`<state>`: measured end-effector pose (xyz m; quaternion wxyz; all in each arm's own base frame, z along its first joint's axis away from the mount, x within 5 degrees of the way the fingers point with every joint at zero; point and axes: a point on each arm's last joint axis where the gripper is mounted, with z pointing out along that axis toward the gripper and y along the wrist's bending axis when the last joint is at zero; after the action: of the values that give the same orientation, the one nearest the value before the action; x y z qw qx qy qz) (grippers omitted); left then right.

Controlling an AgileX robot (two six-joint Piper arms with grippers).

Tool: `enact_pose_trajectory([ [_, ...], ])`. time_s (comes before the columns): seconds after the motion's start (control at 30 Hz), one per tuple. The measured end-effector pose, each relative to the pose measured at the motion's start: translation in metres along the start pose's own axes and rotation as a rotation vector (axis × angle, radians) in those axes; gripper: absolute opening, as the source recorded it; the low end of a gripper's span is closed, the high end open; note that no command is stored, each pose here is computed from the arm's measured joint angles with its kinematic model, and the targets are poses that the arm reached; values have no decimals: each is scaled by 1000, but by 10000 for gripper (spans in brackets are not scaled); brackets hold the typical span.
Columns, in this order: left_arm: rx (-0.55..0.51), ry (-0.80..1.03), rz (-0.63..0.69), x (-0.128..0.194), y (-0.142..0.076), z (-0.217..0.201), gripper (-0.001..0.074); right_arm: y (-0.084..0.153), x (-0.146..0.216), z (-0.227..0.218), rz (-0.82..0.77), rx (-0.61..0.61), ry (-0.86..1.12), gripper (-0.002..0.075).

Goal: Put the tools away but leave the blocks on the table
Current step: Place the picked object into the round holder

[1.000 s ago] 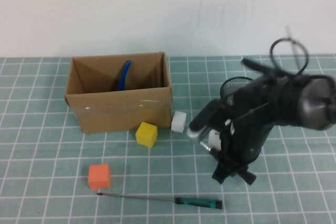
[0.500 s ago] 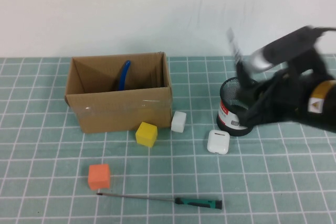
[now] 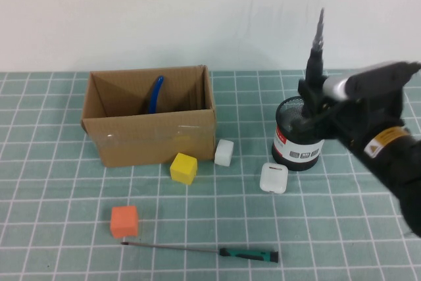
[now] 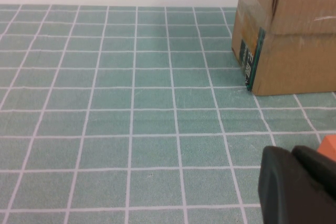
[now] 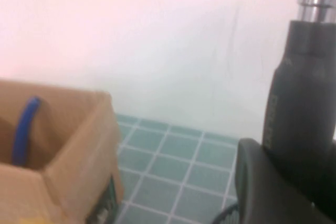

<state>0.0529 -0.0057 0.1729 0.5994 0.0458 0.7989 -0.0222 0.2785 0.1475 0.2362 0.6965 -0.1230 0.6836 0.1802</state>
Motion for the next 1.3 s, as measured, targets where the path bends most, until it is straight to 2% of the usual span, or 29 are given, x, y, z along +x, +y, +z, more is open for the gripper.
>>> enact_pose_trajectory([
  [0.23,0,0,0,0,0,0,-3,-3,33,10,6,19,48,-3],
  [0.53,0,0,0,0,0,0,-3,-6,43,13,0,50,74,10],
  [0.63,0,0,0,0,0,0,-3,-6,43,13,-9,50,74,124],
  [0.73,0,0,0,0,0,0,-3,-6,43,13,-8,52,74,296],
  [0.8,0,0,0,0,0,0,-3,-6,43,13,-10,53,74,352],
  [1.03,0,0,0,0,0,0,-3,-5,27,6,-31,48,102,351],
  [1.23,0,0,0,0,0,0,-3,0,-25,-21,-15,11,135,349],
  [1.3,0,0,0,0,0,0,-3,2,-43,-34,-5,-6,194,319],
])
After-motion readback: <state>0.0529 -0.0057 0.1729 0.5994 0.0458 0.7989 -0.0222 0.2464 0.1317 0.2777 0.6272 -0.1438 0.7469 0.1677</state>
